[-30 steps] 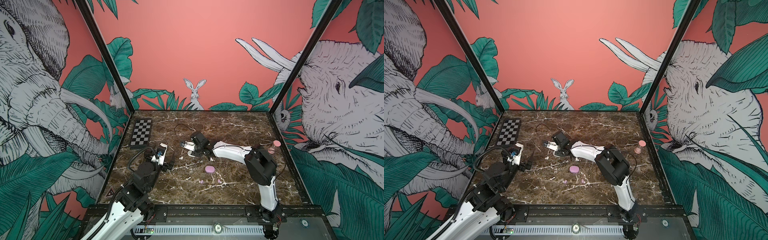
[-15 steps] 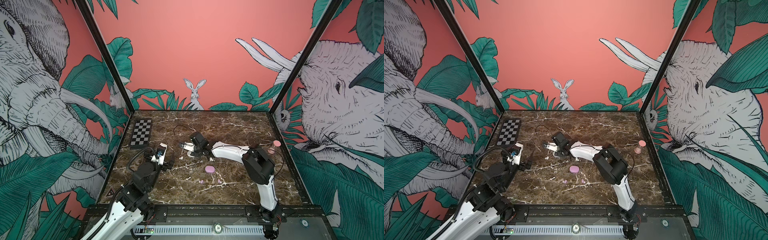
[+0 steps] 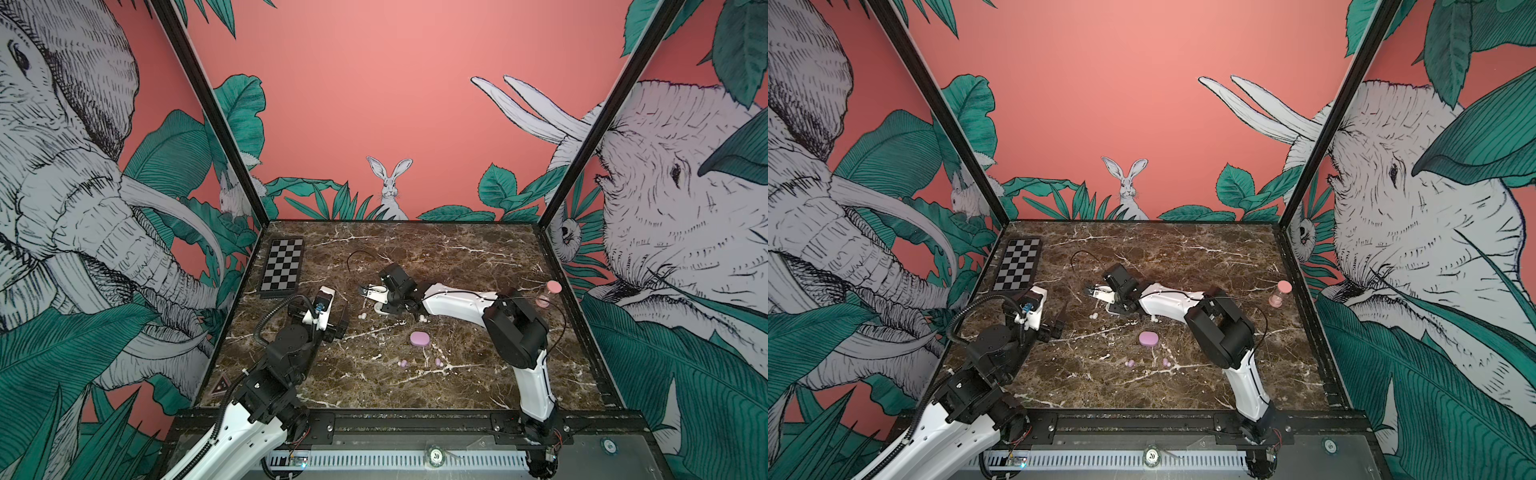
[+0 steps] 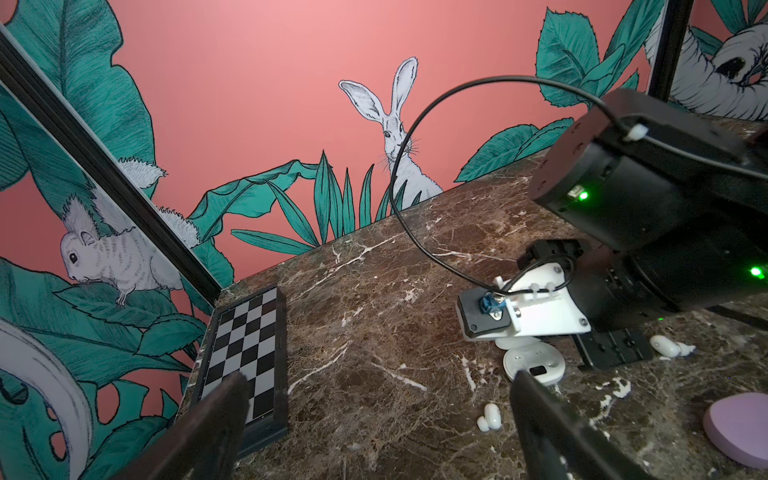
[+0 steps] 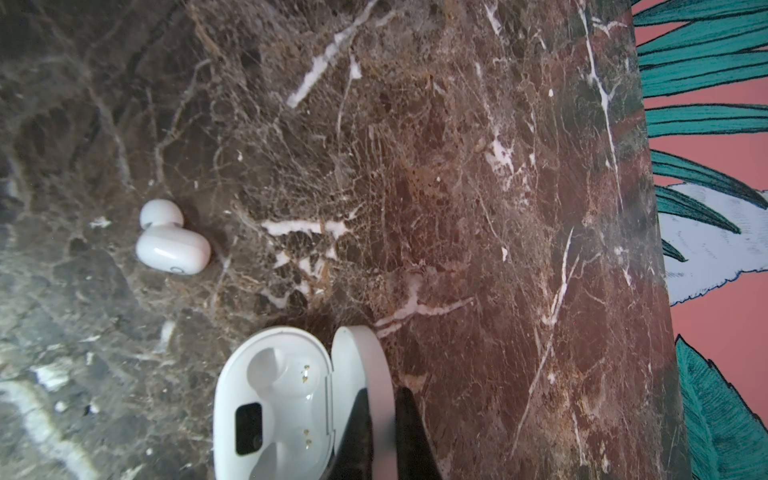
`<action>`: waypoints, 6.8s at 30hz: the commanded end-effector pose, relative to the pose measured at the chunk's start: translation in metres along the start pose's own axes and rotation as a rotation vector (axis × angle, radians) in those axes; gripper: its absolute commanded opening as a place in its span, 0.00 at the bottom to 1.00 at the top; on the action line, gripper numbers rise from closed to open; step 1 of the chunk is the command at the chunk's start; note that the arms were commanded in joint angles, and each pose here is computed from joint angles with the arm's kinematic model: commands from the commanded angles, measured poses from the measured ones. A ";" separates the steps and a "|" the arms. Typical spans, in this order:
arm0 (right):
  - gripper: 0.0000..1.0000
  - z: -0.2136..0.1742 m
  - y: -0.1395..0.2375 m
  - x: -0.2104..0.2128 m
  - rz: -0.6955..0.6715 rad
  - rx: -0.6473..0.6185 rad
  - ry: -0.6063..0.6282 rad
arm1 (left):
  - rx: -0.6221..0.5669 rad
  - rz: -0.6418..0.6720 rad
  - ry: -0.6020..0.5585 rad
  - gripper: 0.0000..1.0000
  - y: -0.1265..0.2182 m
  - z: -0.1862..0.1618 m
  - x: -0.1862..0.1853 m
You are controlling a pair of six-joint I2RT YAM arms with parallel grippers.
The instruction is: Insert the wireless bluetooth earbuds into the charging case
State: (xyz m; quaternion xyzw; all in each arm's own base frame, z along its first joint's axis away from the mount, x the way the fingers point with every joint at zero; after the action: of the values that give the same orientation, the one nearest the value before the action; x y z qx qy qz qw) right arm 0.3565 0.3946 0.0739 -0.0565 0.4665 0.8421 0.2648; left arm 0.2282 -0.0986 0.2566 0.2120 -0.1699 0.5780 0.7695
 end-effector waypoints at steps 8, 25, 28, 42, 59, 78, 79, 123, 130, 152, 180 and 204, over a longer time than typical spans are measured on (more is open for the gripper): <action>0.10 0.008 -0.003 -0.006 -0.013 -0.024 0.000 | -0.013 0.033 0.006 0.99 0.000 0.000 0.005; 0.22 0.011 0.001 -0.007 -0.011 -0.029 -0.003 | -0.016 0.037 0.006 0.99 0.001 0.001 0.006; 0.25 0.015 0.006 -0.009 -0.014 -0.031 -0.003 | -0.016 0.037 0.007 0.99 0.001 0.000 0.006; 0.68 0.058 0.071 -0.039 -0.081 -0.178 -0.135 | -0.012 0.020 0.025 0.99 -0.001 0.001 0.002; 0.98 0.028 0.237 -0.045 -0.017 -0.445 -0.887 | 0.266 -0.019 0.145 0.99 -0.006 -0.006 0.008; 0.98 -0.055 0.244 -0.022 -0.061 -0.252 -1.235 | 0.529 -0.385 0.102 0.99 0.000 -0.039 -0.059; 0.98 -0.057 0.241 -0.021 -0.063 -0.226 -1.247 | 0.528 -0.395 0.106 0.99 0.000 -0.039 -0.061; 0.65 -0.086 0.073 0.014 0.048 0.365 -1.484 | 0.493 -0.733 0.106 0.99 0.002 -0.034 -0.123; 0.64 -0.094 0.073 0.011 0.003 0.386 -1.481 | 0.485 -0.721 0.103 0.99 0.002 -0.035 -0.121; 0.58 -0.105 0.071 0.006 -0.055 0.415 -1.412 | 0.495 -0.785 0.117 0.99 0.003 -0.035 -0.134; 0.50 -0.107 0.059 -0.003 -0.084 0.420 -1.394 | 0.484 -0.872 0.084 0.99 0.014 -0.033 -0.154; 0.44 -0.110 0.056 0.001 -0.070 0.434 -1.418 | 0.484 -0.864 0.076 0.99 0.014 -0.033 -0.153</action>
State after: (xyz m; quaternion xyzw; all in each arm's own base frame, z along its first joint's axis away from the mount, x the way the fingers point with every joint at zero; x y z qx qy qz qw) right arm 0.3084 0.2842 0.0549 0.5365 0.3427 0.5621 0.5280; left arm 0.1753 -0.2043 0.1552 0.4108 0.1057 0.2398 0.8733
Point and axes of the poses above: each gripper's point midway between its finger pads, its own y axis back along the fingers, its own x axis along the line the jaws close on, z = x × y, the point moved 1 cm from there along y, back along the fingers, and after that the axes turned 14 degrees about -y, right-handed, at the moved point
